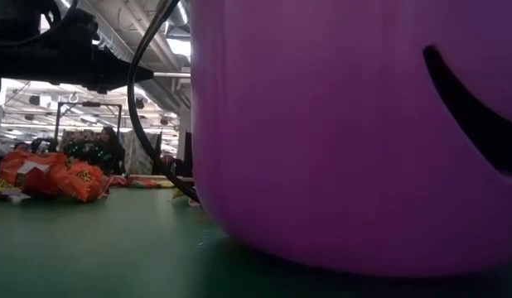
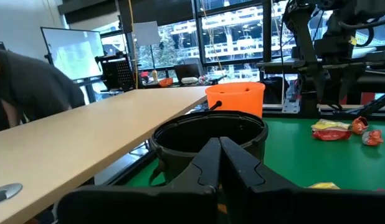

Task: Sort candy
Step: Put the red candy into the black bucket

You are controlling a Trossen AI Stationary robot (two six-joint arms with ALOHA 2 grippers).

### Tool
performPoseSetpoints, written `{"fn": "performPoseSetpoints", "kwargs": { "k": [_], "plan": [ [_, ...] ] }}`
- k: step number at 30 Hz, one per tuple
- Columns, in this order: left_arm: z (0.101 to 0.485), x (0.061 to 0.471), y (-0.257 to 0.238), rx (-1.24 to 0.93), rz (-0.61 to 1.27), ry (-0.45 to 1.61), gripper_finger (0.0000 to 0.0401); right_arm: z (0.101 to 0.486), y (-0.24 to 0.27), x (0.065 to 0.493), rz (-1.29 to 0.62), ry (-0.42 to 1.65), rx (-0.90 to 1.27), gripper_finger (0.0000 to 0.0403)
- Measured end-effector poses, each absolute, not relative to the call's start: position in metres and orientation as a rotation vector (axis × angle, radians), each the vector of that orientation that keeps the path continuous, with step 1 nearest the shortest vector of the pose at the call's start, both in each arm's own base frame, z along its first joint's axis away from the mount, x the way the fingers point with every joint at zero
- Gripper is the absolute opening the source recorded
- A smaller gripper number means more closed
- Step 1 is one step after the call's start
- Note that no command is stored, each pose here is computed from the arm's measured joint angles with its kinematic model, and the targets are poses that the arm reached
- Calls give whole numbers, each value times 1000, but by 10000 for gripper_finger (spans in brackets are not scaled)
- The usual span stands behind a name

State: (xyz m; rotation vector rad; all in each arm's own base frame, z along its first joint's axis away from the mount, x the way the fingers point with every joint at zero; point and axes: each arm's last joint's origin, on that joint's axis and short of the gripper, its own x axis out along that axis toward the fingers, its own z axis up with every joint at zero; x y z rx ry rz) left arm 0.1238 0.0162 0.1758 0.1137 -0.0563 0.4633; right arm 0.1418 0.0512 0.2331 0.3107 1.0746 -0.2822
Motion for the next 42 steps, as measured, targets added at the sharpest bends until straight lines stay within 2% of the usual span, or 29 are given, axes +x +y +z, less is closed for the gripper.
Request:
{"fn": "performPoseSetpoints", "kwargs": {
  "k": [10,19,37,42],
  "plan": [
    [176,124,16,114,463,-56,0,226,50,138,-358,1162,344,198],
    [176,124,16,119,449,-56,0,191,50,139,-448,1281,310,198],
    [176,124,15,122,437,-56,0,183,27,158,-511,1272,511,198],
    [176,124,15,118,437,-57,0,166,23,158,-459,1259,572,198]
  ]
}}
